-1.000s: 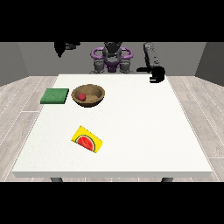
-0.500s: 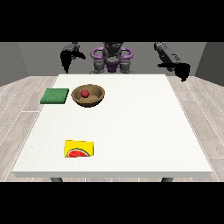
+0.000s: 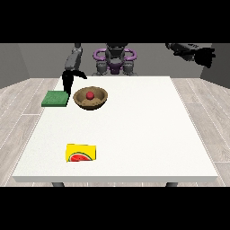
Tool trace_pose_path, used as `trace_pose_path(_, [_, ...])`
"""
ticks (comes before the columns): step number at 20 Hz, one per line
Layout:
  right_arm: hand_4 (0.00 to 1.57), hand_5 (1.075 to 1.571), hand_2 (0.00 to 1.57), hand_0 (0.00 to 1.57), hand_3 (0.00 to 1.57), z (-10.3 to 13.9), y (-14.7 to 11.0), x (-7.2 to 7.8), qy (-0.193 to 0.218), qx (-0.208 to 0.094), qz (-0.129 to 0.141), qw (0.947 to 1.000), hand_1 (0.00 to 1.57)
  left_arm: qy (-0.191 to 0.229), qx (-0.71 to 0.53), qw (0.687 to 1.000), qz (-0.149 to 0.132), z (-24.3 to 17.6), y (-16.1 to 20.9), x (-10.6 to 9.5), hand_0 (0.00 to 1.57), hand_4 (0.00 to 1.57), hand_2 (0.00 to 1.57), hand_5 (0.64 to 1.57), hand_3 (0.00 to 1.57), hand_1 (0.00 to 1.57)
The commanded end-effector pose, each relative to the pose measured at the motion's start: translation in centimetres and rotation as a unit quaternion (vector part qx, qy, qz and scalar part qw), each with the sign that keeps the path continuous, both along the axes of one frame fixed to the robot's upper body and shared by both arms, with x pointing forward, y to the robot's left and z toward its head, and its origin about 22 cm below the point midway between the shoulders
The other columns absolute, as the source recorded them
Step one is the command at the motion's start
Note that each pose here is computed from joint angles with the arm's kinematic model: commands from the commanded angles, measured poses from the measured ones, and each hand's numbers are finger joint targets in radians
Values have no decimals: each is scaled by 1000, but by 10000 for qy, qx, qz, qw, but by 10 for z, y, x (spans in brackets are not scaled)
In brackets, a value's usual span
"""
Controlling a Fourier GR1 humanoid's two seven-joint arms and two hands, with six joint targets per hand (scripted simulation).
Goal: Pick the cup and pour the ball into the bowl, then pick the bowl and place it on the pad
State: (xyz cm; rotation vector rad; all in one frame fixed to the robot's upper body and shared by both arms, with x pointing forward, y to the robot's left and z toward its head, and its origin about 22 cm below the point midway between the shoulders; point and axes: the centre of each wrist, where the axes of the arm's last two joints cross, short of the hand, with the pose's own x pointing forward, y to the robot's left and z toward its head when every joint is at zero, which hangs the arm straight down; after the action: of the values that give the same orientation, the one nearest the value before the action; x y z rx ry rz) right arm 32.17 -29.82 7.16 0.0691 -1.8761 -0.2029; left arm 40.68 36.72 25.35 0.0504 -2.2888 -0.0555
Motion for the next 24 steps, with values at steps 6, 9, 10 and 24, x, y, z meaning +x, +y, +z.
trace_pose_path(6, [289, 1570, 0, 0, 0, -42, 7, 30, 151, 255, 76, 9995, 0, -380, 143, 9991, 132, 87, 23, -25, 0, 0, 0, 1545, 0, 0])
trace_pose_path(9, [346, 1569, 0, 0, 0, -41, -12, 41, 350, 368, -41, 9987, 0, -451, 278, 9986, 13, 103, 26, -34, 0, 0, 0, 1535, 0, 0])
trace_pose_path(10, [374, 1570, 0, 0, 0, -38, -11, 49, 522, 481, -92, 9974, 0, -242, 198, 9994, -159, 86, 4, -22, 0, 0, 0, 1536, 0, 0])
trace_pose_path(24, [284, 1566, 0, 0, 0, -61, -14, 52, 365, 600, -179, 9974, 0, -697, 234, 9972, -127, 131, 10, -51, 0, 0, 0, 1528, 0, 0])
